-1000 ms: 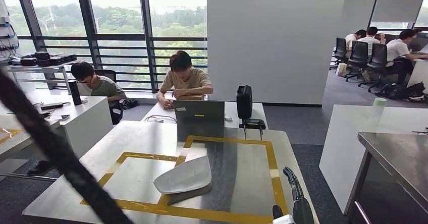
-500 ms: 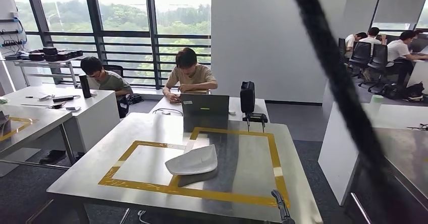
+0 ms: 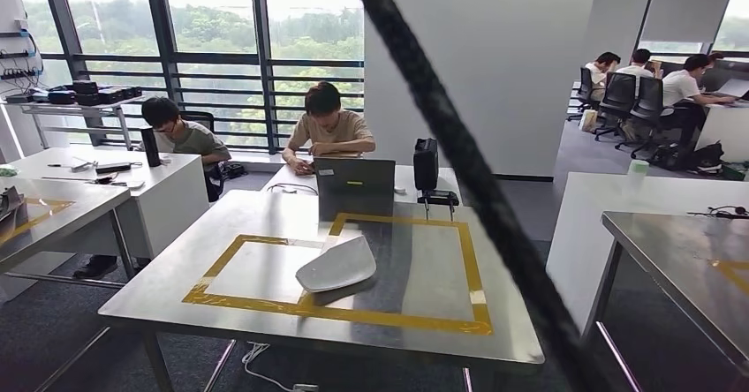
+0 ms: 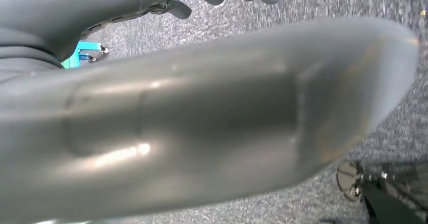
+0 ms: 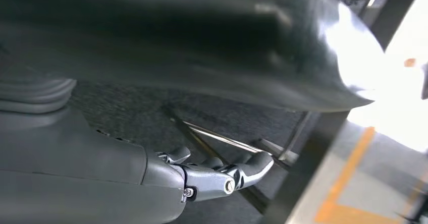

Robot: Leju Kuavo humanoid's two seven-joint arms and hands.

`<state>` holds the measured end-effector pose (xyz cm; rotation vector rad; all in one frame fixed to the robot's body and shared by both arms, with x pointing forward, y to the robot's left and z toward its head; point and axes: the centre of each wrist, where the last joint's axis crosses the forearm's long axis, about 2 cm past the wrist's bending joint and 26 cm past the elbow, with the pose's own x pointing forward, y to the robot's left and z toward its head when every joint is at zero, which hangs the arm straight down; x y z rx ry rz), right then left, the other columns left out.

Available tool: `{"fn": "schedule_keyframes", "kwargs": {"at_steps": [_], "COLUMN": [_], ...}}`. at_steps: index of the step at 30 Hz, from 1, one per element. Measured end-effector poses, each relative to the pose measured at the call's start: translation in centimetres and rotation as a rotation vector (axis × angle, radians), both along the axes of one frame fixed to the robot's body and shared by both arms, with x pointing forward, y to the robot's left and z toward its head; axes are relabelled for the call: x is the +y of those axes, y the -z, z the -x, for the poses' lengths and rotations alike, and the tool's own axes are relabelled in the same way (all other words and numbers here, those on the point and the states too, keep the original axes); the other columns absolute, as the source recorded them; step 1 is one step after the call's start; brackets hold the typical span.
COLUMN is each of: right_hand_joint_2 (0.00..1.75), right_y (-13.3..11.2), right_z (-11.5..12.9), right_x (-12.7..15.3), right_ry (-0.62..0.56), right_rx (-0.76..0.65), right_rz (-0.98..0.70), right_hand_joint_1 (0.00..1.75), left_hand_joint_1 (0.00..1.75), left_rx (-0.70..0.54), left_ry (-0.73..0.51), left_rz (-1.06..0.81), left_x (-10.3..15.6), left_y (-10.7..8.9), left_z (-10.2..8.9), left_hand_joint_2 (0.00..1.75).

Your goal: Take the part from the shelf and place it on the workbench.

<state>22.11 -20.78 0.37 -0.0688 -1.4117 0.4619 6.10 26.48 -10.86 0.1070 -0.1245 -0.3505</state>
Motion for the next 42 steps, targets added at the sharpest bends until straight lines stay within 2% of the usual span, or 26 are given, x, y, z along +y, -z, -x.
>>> {"fn": "schedule_keyframes", "kwargs": {"at_steps": [8, 14, 19, 25, 32, 36, 42], "right_hand_joint_2": [0.0, 0.0, 0.0, 0.0, 0.0, 1.75, 1.75], "right_y": [4.5, 5.5, 6.9, 9.0, 10.7, 11.1, 11.3], "right_z": [1.7, 2.2, 3.9, 7.7, 13.5, 15.5, 16.3], "right_x": [-0.4, -0.8, -1.5, -3.3, -5.1, -5.4, -6.0], "right_ry": [0.014, 0.018, 0.036, 0.018, 0.125, 0.184, 0.317], "right_rx": [0.259, 0.346, 0.523, 0.891, 1.307, 1.404, 1.503], "right_rz": [0.083, 0.105, 0.209, 0.318, 0.22, 0.179, 0.11], "right_hand_joint_1": [0.0, 0.0, 0.0, 0.0, 0.0, 0.0, 0.0], "left_hand_joint_1": [0.0, 0.0, 0.0, 0.0, 0.0, 0.0, 0.0], "left_rx": [0.002, 0.003, 0.009, 0.011, -0.009, -0.016, 0.013], "left_ry": [-0.035, -0.039, -0.024, -0.008, 0.013, 0.019, 0.012], "left_rz": [-0.015, -0.023, -0.036, -0.024, -0.022, -0.031, -0.071], "left_x": [0.0, -0.5, -0.4, -0.5, -0.6, -0.3, 0.2], "left_y": [0.0, 0.0, 0.0, -0.1, -0.3, -0.4, -0.3], "left_z": [0.2, 0.3, 0.2, -0.2, -1.7, -2.0, -1.9], "left_hand_joint_2": [0.0, 0.0, 0.0, 0.0, 0.0, 0.0, 0.0]}}
